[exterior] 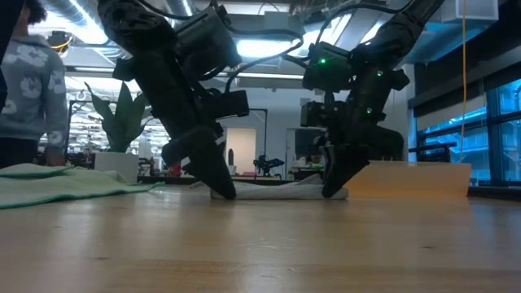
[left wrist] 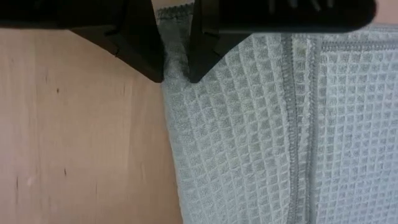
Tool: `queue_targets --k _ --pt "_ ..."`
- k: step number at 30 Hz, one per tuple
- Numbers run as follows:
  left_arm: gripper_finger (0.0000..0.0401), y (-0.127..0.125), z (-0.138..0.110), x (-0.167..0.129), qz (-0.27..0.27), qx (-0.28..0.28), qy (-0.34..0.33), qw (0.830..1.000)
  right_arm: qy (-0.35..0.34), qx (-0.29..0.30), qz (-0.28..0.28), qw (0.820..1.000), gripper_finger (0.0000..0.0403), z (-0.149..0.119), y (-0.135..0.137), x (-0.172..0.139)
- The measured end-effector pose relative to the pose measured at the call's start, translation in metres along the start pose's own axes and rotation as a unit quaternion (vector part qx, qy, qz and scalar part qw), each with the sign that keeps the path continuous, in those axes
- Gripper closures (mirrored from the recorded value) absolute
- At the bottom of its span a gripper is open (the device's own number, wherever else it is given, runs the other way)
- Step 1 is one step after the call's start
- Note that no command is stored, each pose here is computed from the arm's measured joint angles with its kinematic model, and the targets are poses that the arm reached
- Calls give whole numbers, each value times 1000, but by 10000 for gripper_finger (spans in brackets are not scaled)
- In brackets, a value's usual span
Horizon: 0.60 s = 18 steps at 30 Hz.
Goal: Roll microfiber towels into tight, uniform cylinder then place into a basket
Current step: Roll the gray microfiber towel
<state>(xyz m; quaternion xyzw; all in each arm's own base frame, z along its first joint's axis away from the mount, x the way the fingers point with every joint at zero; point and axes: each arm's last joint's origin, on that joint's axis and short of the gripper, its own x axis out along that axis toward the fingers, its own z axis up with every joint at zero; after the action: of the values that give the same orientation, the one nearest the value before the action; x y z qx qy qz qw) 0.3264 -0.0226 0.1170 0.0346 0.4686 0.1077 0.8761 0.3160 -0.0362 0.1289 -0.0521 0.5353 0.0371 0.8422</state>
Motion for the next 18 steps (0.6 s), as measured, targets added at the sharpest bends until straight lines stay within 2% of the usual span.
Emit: queue_targets --k 5,12,18 --pt "393 0 -2 0 2 0 11 1000 -2 22 10 1000 390 0 0 0" --pt "400 5 6 -10 -67 -10 30 997 7 66 70 995 391 2 4 -5" --pt "401 20 22 -17 -105 -29 68 992 20 84 113 990 391 13 1 -18"
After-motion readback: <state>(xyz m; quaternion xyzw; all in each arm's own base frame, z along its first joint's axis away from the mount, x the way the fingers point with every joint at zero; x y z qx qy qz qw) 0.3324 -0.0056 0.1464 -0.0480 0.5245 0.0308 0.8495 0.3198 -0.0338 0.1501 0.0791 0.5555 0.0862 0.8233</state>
